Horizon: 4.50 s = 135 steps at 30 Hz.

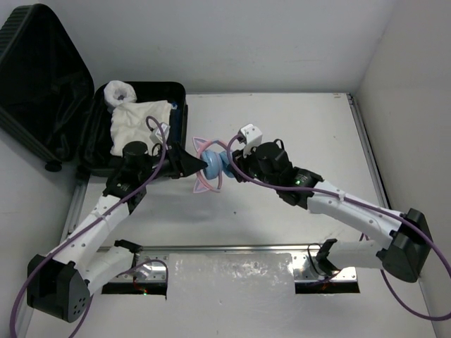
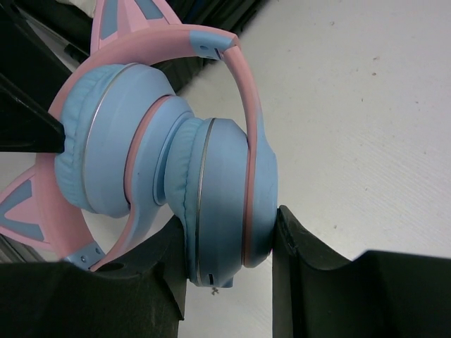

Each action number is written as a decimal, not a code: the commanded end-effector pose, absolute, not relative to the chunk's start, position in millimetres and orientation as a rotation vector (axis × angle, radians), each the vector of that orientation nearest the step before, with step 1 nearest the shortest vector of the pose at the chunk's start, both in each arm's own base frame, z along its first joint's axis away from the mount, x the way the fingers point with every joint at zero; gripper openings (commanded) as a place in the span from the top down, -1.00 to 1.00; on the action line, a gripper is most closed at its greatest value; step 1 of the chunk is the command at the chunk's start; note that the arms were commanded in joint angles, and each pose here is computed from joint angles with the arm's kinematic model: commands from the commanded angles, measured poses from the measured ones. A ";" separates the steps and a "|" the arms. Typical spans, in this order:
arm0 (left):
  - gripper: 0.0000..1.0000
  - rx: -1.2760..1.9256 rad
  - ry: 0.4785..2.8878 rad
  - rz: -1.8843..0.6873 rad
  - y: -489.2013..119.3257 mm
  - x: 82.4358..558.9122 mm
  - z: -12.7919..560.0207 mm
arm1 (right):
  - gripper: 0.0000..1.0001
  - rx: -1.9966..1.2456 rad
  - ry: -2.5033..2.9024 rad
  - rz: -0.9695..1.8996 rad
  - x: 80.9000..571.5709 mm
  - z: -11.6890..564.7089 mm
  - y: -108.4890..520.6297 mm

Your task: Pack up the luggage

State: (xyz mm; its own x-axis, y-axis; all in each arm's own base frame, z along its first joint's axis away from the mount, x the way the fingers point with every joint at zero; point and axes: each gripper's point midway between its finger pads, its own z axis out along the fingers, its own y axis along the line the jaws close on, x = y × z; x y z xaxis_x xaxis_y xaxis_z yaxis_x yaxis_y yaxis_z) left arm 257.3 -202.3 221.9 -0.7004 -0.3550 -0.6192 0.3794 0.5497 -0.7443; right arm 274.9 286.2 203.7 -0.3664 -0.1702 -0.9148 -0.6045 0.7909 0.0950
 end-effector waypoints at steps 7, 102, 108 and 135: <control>1.00 0.082 1.947 -1.268 -211.3 255.7 232.5 | 1.00 -0.518 1.741 0.740 267.9 275.9 306.8; -1.00 -0.376 1.792 -0.406 -11.8 303.1 260.7 | -0.90 0.097 2.632 -0.320 261.7 64.1 -14.1; -1.00 -0.324 1.835 -0.397 -27.8 301.2 259.1 | -0.63 0.117 2.788 -0.115 261.7 19.3 -4.0; -1.00 0.168 1.691 -1.424 -272.8 262.9 314.1 | 1.00 -0.427 1.763 1.533 260.5 253.6 274.2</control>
State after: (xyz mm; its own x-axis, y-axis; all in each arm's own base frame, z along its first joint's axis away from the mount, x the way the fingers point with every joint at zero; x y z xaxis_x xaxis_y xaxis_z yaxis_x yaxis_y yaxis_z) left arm 276.4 -255.7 270.2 -0.6439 -0.3893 -0.6586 0.4504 0.5030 -0.7376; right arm 286.9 250.7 180.0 -0.7317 0.2044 -0.6503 -0.5035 0.4811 0.7177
